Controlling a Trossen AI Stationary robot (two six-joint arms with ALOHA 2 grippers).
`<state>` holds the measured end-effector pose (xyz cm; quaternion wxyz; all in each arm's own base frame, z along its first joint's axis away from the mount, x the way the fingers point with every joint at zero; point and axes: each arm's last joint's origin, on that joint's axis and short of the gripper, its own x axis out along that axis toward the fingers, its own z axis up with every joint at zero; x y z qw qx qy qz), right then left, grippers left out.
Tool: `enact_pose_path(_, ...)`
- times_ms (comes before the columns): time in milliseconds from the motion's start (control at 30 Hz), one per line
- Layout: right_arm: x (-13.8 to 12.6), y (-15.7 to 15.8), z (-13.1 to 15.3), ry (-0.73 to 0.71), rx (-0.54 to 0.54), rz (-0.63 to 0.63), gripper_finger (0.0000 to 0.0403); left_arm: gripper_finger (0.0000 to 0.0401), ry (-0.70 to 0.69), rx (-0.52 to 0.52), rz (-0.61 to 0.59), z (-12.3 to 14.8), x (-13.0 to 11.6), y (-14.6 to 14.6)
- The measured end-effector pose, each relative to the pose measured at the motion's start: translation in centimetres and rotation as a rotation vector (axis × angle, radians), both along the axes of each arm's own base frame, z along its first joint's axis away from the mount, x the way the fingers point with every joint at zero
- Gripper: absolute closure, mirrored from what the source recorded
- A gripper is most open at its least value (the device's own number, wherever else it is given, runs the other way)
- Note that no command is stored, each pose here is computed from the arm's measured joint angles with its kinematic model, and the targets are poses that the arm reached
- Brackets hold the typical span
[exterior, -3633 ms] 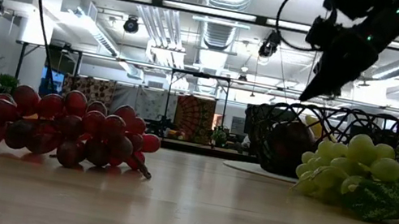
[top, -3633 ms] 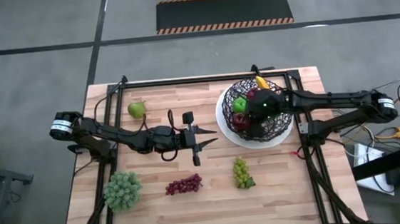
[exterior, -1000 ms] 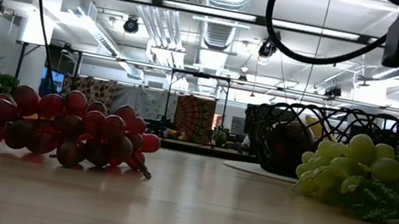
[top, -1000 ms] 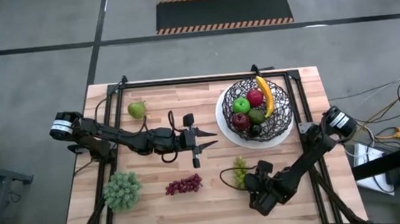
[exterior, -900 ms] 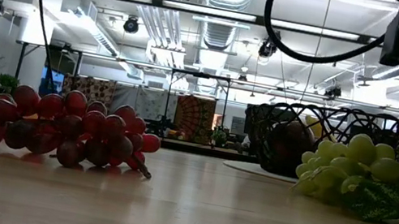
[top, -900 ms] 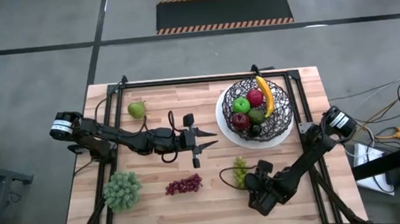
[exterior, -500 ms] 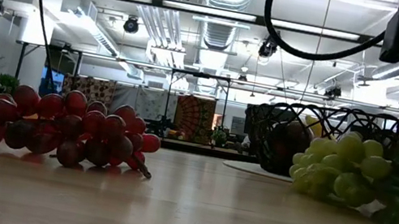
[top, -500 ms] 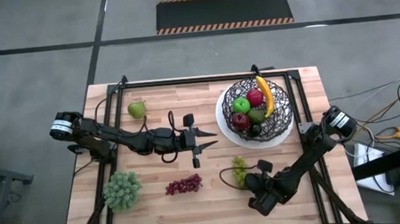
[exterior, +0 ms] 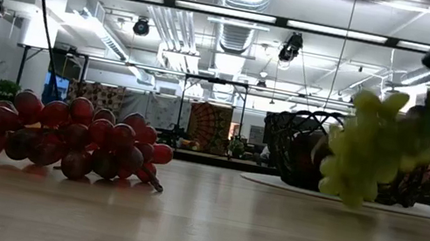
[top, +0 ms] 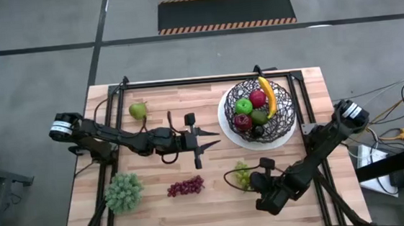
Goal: Build produce basket
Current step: Put the green grapes into the wire basket
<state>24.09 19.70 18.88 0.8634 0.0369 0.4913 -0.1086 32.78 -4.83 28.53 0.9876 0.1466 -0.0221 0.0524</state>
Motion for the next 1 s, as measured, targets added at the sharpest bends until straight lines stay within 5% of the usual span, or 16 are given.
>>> enact_pose_path(400,-2.3,-3.4,8.2,-0.333,-0.121,0.006,0.0394,0.032,-0.14,0.121,0.021,3.7,-2.9,0.5)
enact_pose_path(700,-4.1,-11.9,11.5,-0.316,-0.036,-0.392,0.0394,0.032,-0.139,0.123,0.021,3.6,-3.7,0.6)
enact_pose_path(1000,-7.6,-18.8,12.0,-0.109,0.0,-0.738,0.0394,0.032,-0.135,0.125,0.021,3.4,-3.7,0.6)
